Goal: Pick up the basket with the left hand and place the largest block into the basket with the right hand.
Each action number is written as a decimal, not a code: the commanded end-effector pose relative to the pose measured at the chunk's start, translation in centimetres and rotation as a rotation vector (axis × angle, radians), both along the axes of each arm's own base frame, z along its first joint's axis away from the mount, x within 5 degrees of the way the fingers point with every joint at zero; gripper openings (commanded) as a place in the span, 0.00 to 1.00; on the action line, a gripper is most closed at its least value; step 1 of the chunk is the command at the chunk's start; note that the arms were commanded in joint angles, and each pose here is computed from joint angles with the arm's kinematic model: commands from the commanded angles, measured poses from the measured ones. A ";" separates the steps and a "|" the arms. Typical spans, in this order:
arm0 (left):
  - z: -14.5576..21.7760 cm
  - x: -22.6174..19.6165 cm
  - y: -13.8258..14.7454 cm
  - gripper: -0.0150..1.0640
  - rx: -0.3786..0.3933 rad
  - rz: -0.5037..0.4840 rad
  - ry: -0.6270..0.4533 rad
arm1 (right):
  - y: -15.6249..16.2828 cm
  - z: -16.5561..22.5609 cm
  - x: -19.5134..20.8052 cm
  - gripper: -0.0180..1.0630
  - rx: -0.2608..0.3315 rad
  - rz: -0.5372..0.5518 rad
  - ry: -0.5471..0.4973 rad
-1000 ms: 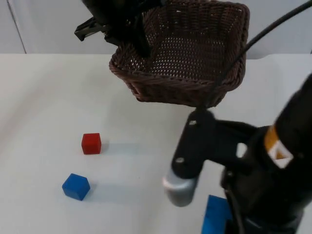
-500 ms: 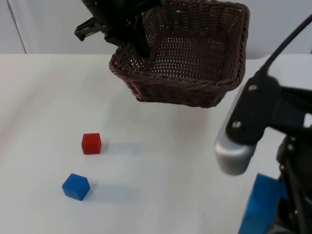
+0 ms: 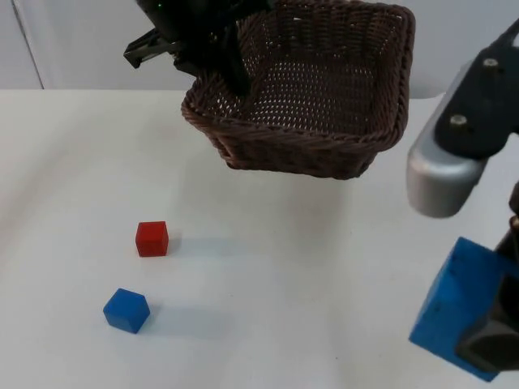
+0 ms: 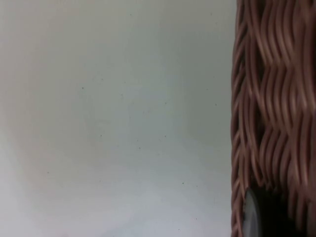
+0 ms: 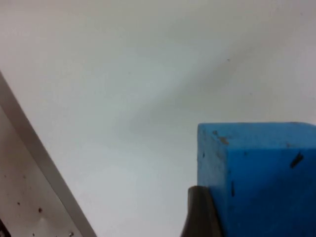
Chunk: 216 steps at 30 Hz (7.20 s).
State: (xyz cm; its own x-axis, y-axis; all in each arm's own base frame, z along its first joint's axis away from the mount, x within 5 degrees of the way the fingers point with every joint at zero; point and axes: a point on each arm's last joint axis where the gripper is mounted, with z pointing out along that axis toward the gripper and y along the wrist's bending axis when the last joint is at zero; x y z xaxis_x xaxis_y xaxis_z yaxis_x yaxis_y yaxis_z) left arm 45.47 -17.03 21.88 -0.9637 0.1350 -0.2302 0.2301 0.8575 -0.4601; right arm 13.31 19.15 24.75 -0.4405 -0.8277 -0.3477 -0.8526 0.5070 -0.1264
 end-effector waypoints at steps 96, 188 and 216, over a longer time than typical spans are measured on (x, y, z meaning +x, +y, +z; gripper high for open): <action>-1.3 -0.3 -0.2 0.01 0.014 -0.051 0.055 | 5.5 0.3 31.8 0.11 0.234 -0.417 -0.186; -15.0 -8.8 -4.8 0.01 0.123 0.089 0.064 | -10.5 19.2 3.0 0.69 0.543 -0.471 -0.442; -10.8 -8.5 -4.6 0.80 0.086 0.068 -0.096 | -10.5 19.2 2.9 0.69 0.531 -0.469 -0.438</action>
State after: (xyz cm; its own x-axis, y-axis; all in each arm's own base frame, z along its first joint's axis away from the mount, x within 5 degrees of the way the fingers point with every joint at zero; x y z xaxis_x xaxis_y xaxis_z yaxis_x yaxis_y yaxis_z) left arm 37.14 -21.61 10.30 -0.9526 0.0796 -0.2938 0.1892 0.9110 -0.3666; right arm 16.49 8.75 43.79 -0.4369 -0.2722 -0.8573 -0.4671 0.8832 -0.0424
